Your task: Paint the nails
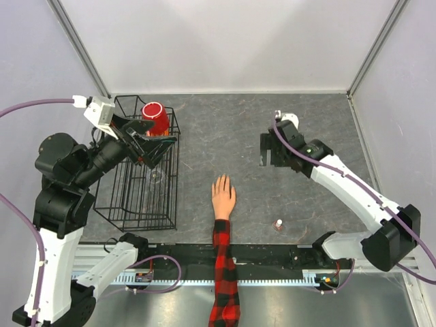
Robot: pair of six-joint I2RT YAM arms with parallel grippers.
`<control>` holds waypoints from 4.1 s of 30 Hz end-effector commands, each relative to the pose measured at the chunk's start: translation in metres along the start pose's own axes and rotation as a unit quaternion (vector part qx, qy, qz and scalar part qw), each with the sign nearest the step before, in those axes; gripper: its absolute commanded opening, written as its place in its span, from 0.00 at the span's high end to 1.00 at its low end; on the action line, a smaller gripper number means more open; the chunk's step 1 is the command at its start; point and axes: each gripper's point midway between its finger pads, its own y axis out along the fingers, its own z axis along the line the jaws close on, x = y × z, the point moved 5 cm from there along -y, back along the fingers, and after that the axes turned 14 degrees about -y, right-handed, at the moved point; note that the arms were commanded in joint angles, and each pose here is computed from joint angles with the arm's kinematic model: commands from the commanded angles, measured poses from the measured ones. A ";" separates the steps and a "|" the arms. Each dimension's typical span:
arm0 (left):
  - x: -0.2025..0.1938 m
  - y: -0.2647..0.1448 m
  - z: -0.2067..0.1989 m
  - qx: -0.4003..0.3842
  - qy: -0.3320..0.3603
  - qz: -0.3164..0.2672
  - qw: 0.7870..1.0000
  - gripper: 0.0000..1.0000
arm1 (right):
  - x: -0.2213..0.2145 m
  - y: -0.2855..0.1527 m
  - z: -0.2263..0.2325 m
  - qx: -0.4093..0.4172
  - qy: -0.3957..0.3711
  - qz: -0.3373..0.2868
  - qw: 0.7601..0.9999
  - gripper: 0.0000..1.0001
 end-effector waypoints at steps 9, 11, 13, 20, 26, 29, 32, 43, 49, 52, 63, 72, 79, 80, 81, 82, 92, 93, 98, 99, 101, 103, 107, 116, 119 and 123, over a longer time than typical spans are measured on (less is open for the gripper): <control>-0.025 0.008 0.004 -0.038 -0.029 0.019 0.999 0.06 | -0.133 -0.009 0.003 -0.001 0.090 0.143 0.986 0.38; -0.025 0.011 0.005 -0.041 -0.035 0.018 0.998 0.06 | -0.143 -0.014 0.008 0.015 0.097 0.156 0.983 0.38; -0.028 0.013 0.006 -0.046 -0.042 0.022 0.998 0.07 | -0.158 -0.018 0.018 0.035 0.082 0.178 0.980 0.37; -0.038 0.019 0.013 -0.045 -0.051 0.034 0.997 0.07 | -0.183 -0.025 0.031 0.040 0.003 0.198 0.979 0.34; -0.040 0.016 0.012 -0.046 -0.048 0.033 0.997 0.07 | -0.195 -0.023 0.040 0.036 -0.035 0.210 0.976 0.37; -0.041 0.015 0.013 -0.045 -0.046 0.035 0.997 0.07 | -0.197 -0.023 0.043 0.039 -0.044 0.207 0.977 0.43; -0.044 0.016 0.015 -0.043 -0.050 0.040 0.997 0.07 | -0.201 -0.021 0.044 0.038 -0.054 0.209 0.976 0.51; -0.057 0.020 0.022 -0.040 -0.058 0.060 0.996 0.08 | -0.200 -0.017 0.043 0.024 -0.065 0.193 0.979 0.64; -0.081 0.024 0.033 -0.043 -0.067 0.095 0.992 0.11 | -0.172 -0.020 0.048 0.026 -0.092 0.152 0.984 1.00; -0.100 0.024 0.036 -0.066 -0.079 0.127 0.987 0.13 | -0.137 -0.032 0.062 0.069 -0.120 0.106 0.985 1.00; -0.152 -0.008 0.006 -0.311 -0.054 0.193 0.929 0.23 | -0.009 -0.122 0.141 0.352 -0.194 -0.033 0.915 1.00; -0.174 -0.010 0.018 -0.304 -0.048 0.194 0.932 0.25 | 0.016 -0.182 0.157 0.479 -0.214 -0.079 0.848 1.00; -0.177 -0.004 0.019 -0.320 -0.067 0.218 0.919 0.28 | 0.026 -0.203 0.171 0.515 -0.226 -0.098 0.821 1.00; -0.177 -0.005 0.018 -0.322 -0.068 0.220 0.918 0.29 | 0.027 -0.204 0.173 0.519 -0.225 -0.100 0.818 1.00; -0.176 -0.004 0.018 -0.329 -0.059 0.214 0.918 0.29 | 0.030 -0.207 0.176 0.524 -0.224 -0.104 0.815 1.00; -0.176 -0.005 0.016 -0.336 -0.060 0.218 0.914 0.30 | 0.030 -0.205 0.179 0.525 -0.225 -0.099 0.815 1.00; -0.183 -0.006 0.013 -0.350 -0.054 0.225 0.908 0.47 | 0.043 -0.199 0.194 0.514 -0.207 -0.081 0.829 1.00; -0.184 -0.005 0.014 -0.345 -0.053 0.224 0.910 0.48 | 0.044 -0.199 0.195 0.512 -0.203 -0.080 0.830 1.00; -0.186 -0.002 0.018 -0.337 -0.052 0.222 0.913 0.58 | 0.044 -0.196 0.197 0.507 -0.198 -0.073 0.836 1.00; -0.187 -0.002 0.018 -0.337 -0.051 0.222 0.913 0.63 | 0.044 -0.195 0.197 0.507 -0.197 -0.073 0.836 1.00; -0.185 -0.002 0.017 -0.339 -0.047 0.221 0.913 0.72 | 0.044 -0.194 0.197 0.505 -0.197 -0.072 0.837 1.00; -0.185 -0.002 0.017 -0.340 -0.043 0.220 0.913 0.75 | 0.045 -0.194 0.197 0.502 -0.196 -0.074 0.839 1.00; -0.188 -0.003 0.018 -0.335 -0.047 0.226 0.913 0.90 | 0.047 -0.195 0.198 0.502 -0.196 -0.076 0.839 1.00; -0.166 0.015 0.037 -0.195 -0.040 0.142 0.970 0.98 | 0.063 -0.171 0.184 0.399 -0.154 -0.129 0.895 0.22; -0.158 0.019 0.044 -0.149 -0.048 0.109 0.982 0.98 | 0.077 -0.172 0.181 0.377 -0.098 -0.165 0.906 0.21; -0.148 0.020 0.052 -0.102 -0.048 0.054 0.992 0.98 | 0.094 -0.172 0.191 0.381 -0.017 -0.189 0.905 0.32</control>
